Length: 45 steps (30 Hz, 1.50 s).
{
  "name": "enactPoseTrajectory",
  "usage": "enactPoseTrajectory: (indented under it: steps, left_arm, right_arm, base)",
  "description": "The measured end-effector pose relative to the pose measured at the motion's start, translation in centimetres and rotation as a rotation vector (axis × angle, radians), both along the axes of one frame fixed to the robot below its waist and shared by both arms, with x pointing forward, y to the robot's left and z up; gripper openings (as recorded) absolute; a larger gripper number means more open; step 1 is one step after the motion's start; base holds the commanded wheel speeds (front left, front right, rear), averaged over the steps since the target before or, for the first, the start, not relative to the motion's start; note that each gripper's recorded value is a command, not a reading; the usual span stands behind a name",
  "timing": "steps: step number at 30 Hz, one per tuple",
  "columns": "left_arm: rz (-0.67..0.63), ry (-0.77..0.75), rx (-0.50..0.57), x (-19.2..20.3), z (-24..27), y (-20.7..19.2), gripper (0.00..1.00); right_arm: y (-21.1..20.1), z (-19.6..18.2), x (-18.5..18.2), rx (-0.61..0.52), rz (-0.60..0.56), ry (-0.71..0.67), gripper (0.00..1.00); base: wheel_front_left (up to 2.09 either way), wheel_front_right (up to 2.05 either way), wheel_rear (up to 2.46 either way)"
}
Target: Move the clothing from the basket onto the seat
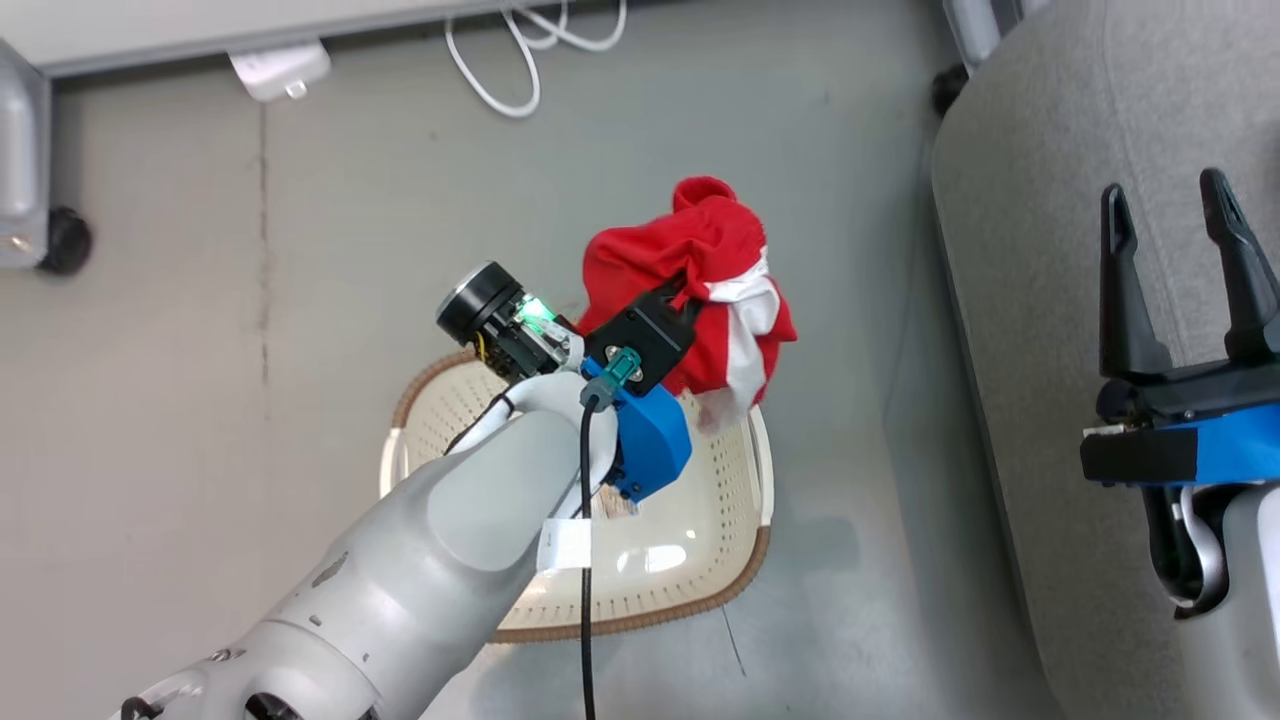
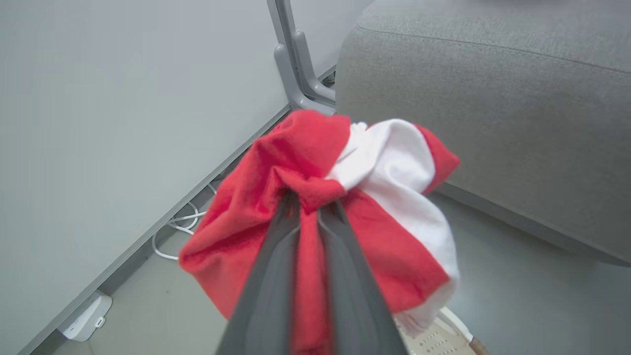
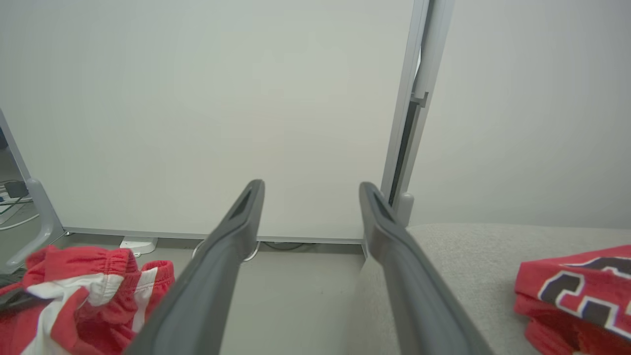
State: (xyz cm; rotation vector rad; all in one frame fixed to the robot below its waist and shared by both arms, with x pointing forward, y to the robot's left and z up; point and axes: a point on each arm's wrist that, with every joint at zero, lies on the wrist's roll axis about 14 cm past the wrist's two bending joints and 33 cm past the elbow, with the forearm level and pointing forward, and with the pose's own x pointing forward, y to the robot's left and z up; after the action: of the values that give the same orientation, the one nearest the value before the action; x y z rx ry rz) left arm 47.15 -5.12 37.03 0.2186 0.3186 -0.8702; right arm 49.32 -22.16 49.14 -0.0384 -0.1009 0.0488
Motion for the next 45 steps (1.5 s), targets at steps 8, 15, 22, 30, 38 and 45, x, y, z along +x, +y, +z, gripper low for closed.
enactPoseTrajectory:
  steps: [8, 15, 22, 30, 38, 45]
  left_arm:
    - [0.051, -0.154, -0.139, 0.5, 8.3, -0.4, 0.0]
    - [0.073, -0.267, -0.211, -0.3, 14.0, -0.2, 0.0]
    - [0.098, -0.334, -0.248, -1.4, 17.4, 0.6, 0.0]
    - [0.108, -0.365, -0.253, -2.8, 18.9, 1.2, 0.0]
    - [0.12, -0.379, -0.255, -3.4, 19.5, 1.8, 0.0]
    - [0.125, -0.383, -0.255, -3.3, 19.6, 2.0, 0.0]
  right_arm:
    - [0.3, 2.3, -2.2, 0.009, 0.003, -0.033, 1.0]
    - [0.6, 3.8, -4.5, 0.02, 0.002, -0.058, 1.0]
    - [1.0, 4.7, -6.4, 0.036, 0.004, -0.073, 1.0]
    - [1.5, 5.2, -8.0, 0.045, 0.011, -0.082, 1.0]
    - [2.3, 5.4, -8.4, 0.047, 0.035, -0.087, 1.0]
    - [4.0, 5.2, -8.3, 0.031, 0.094, -0.079, 1.0]
  base:
    - [0.0, 0.0, 0.0]
    - [0.0, 0.0, 0.0]
    - [0.0, 0.0, 0.0]
    - [0.0, 0.0, 0.0]
    - [0.0, 0.0, 0.0]
    - [0.0, 0.0, 0.0]
